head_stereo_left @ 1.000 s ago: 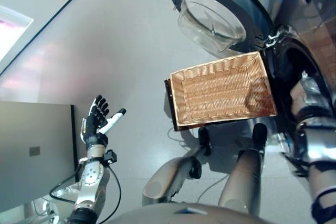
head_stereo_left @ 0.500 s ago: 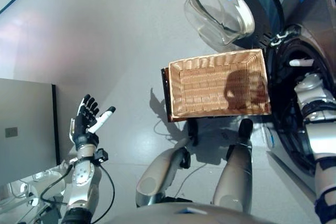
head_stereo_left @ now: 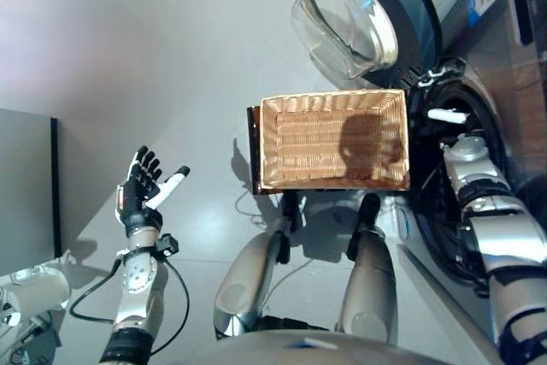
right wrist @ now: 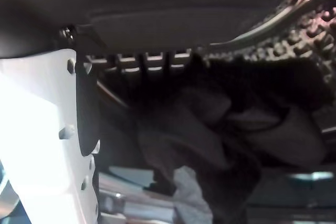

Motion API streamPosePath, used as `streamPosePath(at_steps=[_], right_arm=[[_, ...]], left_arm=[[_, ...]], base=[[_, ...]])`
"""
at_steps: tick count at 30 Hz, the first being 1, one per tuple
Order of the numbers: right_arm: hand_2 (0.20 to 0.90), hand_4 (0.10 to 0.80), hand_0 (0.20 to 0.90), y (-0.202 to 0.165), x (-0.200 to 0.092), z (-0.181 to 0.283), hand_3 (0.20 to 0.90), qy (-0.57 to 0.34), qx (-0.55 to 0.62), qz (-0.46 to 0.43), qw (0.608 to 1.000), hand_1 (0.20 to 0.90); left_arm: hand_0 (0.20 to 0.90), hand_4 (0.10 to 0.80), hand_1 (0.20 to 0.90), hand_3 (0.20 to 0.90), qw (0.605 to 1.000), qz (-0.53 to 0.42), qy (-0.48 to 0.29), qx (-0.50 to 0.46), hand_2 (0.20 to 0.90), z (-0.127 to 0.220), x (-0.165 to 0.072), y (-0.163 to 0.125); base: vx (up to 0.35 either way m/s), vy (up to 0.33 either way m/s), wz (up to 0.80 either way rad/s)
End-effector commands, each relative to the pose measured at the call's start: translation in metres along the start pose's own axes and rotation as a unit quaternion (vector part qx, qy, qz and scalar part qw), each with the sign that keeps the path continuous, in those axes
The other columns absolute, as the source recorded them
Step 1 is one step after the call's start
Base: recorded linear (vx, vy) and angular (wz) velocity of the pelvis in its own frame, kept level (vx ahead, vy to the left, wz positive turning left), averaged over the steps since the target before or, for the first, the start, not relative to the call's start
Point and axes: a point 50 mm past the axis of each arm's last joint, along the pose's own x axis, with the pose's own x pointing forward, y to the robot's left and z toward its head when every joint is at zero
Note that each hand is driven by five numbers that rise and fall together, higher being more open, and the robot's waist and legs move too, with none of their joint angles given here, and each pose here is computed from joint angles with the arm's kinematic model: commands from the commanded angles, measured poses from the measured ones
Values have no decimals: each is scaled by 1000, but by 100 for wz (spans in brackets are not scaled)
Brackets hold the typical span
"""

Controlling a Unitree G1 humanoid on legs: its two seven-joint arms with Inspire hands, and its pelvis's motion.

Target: Pick up the clothes and place them into the washing machine

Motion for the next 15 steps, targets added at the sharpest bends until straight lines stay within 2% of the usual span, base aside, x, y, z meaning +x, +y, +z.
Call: streamPosePath(at_steps=[1, 6, 9, 15], right_arm=[[900, 800, 900, 65, -57, 69, 900, -191, 145, 102, 966, 900], [900, 800, 900, 85, -70, 69, 900, -171, 170, 148, 959, 900], [900, 800, 900, 90, -74, 78, 900, -174, 178, 146, 957, 900], [900, 800, 900, 56, -44, 91, 900, -158, 198, 62, 965, 900]], left_arm=[[900, 800, 900, 900, 993, 55, -94, 38, 900, 36, 5, 37], [900, 800, 900, 900, 992, 46, -105, 52, 900, 42, 8, 39], [900, 800, 900, 900, 989, 57, -123, 51, 900, 50, 12, 42], [900, 800, 900, 900, 982, 63, -176, 40, 900, 72, 14, 39]], base=[[2, -58, 14], [-3, -45, 16], [2, -45, 11], [-43, -9, 16]])
